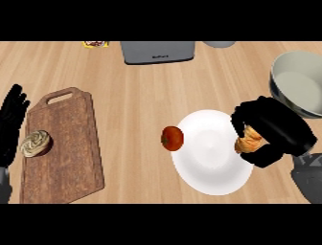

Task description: Pick the croissant from the plate and place it in the bowl

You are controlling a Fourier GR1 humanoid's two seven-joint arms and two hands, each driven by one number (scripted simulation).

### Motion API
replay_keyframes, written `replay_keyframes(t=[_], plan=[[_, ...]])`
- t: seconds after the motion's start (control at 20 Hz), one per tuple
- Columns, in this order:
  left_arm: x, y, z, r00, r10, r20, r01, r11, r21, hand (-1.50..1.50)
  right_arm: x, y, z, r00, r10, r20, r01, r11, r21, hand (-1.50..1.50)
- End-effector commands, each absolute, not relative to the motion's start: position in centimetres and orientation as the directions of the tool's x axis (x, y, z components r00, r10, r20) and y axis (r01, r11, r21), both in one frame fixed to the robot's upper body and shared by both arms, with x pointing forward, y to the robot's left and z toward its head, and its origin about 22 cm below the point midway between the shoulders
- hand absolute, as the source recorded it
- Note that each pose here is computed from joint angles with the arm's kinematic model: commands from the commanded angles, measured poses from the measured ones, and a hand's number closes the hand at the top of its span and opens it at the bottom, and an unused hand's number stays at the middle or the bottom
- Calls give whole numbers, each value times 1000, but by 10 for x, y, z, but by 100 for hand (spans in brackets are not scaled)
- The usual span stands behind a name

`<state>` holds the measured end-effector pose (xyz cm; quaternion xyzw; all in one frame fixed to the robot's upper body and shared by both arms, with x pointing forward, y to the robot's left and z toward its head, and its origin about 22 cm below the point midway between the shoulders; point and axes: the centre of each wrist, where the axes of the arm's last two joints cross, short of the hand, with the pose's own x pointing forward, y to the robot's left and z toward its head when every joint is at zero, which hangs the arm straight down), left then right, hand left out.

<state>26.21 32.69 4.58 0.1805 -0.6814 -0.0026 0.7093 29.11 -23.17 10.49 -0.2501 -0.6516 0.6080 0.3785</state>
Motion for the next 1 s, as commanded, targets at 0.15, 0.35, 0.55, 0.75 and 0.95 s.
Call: replay_keyframes(t=[0.15, 0.35, 0.55, 0.75, 0.95], plan=[[256, 337, 51, 59, -245, 968, -265, 931, 251, 0, 266, -346, 182, -658, 689, 304, 15, 415, -910, 150], [261, 321, 59, 17, -245, 969, -220, 945, 243, 0, 243, -422, 213, -604, 713, 357, 32, 469, -883, 150], [265, 312, 59, 4, -244, 970, -172, 955, 241, 0, 240, -480, 206, -554, 709, 436, 20, 535, -845, 150], [286, 314, 55, 1, -252, 968, -155, 956, 250, 0, 281, -478, 210, -521, 691, 500, -48, 562, -826, 150], [282, 278, 62, -11, -242, 970, -134, 962, 238, 0, 309, -483, 185, -505, 698, 508, -56, 561, -826, 150]])
